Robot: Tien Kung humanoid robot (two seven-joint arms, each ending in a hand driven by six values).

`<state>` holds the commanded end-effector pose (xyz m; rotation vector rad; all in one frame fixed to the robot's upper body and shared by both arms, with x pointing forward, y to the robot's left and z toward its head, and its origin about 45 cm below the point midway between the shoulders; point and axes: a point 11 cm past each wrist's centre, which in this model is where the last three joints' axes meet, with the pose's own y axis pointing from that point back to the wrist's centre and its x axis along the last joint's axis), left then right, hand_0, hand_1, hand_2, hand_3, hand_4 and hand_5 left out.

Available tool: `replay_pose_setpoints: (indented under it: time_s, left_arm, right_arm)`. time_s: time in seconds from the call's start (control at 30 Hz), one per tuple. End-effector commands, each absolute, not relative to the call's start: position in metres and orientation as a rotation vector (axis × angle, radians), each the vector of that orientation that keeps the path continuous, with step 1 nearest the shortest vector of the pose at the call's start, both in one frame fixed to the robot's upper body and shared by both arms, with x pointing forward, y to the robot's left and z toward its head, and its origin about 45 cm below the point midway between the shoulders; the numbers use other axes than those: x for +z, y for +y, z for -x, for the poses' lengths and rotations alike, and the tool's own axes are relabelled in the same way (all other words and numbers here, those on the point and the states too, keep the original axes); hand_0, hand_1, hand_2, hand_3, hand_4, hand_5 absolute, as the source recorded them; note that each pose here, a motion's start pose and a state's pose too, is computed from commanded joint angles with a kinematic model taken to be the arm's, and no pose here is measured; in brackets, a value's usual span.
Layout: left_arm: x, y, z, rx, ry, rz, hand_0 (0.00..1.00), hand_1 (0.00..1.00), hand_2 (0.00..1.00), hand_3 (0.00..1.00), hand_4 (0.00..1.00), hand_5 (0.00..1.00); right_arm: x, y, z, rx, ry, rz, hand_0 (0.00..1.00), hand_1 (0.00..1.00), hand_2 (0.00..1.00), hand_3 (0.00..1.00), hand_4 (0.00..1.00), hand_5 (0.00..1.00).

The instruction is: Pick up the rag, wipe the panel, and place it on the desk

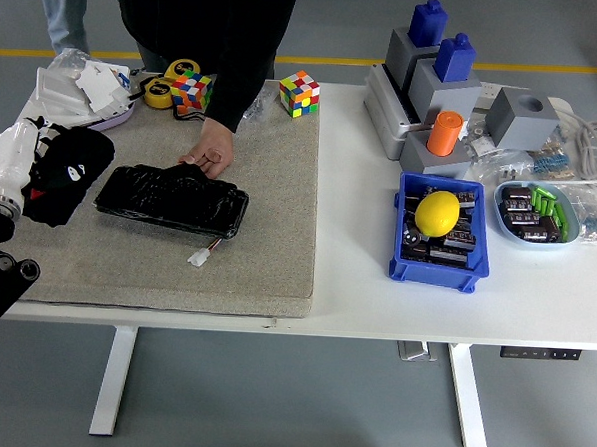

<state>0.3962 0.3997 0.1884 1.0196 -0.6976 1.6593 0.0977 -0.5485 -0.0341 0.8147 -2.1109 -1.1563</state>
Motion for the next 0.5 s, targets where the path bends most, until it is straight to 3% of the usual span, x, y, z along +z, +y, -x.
replay_pose_setpoints:
  time_s: [0.03,0.07,0.5]
  left_arm:
    - [0.188,0.399,-0.396,1.659,-0.697,-1.019,0.218,0.159,0.427,0.587,0.686,0.002]
    - [0.188,0.396,-0.397,1.652,-0.701,-1.015,0.217,0.132,0.381,0.648,0.684,0.002]
    - [0.18,0.376,-0.398,1.624,-0.705,-0.99,0.215,0.128,0.384,0.649,0.679,0.002]
  right_arm:
    - [-0.034,-0.549,-0.098,-1.156,-2.112,-0.815,0.724,0.658,0.68,0.62,0.998,0.588]
    - [-0.034,-0.549,-0.098,-1.156,-2.112,-0.815,0.724,0.658,0.68,0.62,0.998,0.587]
    - [-0.033,-0.55,-0.097,-1.153,-2.112,-0.81,0.724,0.658,0.679,0.62,0.998,0.585]
